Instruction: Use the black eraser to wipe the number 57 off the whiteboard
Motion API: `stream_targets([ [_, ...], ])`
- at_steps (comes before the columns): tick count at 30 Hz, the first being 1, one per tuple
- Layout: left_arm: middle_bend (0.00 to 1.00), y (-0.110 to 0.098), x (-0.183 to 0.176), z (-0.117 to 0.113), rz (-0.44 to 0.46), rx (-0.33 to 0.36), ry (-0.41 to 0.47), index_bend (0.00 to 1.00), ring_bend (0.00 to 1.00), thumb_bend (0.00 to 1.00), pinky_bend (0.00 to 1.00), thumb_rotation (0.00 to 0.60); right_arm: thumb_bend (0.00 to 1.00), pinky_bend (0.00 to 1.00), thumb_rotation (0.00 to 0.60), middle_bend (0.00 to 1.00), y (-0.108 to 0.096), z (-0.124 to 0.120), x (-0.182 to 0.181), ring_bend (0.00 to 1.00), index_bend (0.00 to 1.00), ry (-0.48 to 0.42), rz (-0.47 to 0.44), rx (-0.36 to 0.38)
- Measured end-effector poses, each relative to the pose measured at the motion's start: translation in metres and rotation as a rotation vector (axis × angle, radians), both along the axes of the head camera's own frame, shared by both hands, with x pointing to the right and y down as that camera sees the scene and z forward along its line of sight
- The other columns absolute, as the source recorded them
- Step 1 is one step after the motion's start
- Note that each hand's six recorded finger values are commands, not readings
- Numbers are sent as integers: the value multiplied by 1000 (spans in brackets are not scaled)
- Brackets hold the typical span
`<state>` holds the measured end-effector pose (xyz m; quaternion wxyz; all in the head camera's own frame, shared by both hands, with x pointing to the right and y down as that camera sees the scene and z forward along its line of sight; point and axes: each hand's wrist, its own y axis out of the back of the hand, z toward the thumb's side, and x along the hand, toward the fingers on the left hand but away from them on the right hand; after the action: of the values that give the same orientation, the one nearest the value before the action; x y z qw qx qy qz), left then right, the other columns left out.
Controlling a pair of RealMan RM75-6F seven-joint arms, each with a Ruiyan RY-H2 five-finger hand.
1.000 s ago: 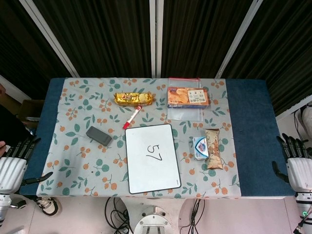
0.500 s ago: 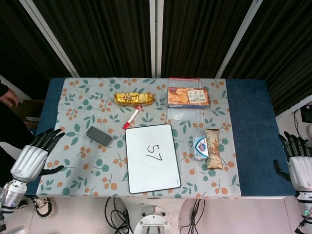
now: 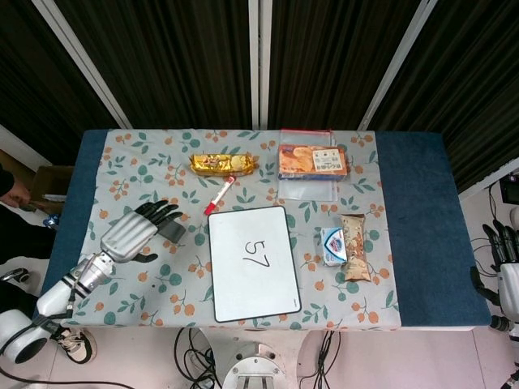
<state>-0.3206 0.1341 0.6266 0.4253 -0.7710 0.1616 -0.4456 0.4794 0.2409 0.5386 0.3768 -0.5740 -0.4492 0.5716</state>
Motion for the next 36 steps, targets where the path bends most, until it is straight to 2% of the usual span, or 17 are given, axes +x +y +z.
stream_targets([
  [7, 104, -12, 19, 35, 9, -47, -49, 150, 78, 177, 189, 600, 339, 0, 600, 0, 1, 2, 3, 0, 0, -1, 7, -6],
  [9, 114, -14, 18, 42, 8, -56, -66, 166, 84, 205, 192, 600, 341, 0, 600, 0, 1, 2, 4, 0, 0, -2, 9, -6],
  [17, 140, -19, 4, 68, -5, -97, -158, 194, 105, 214, 201, 600, 344, 0, 600, 0, 3, 0, 8, 0, 0, 0, 20, -1],
  [28, 228, -19, 3, 83, -11, -95, -158, 297, 171, 269, 234, 600, 350, 0, 600, 0, 1, -1, 2, 0, 0, 2, 10, -4],
  [36, 234, -22, -3, 90, -18, -101, -179, 307, 172, 280, 235, 600, 349, 0, 600, 0, 0, 1, 2, 0, 0, 8, 12, -11],
])
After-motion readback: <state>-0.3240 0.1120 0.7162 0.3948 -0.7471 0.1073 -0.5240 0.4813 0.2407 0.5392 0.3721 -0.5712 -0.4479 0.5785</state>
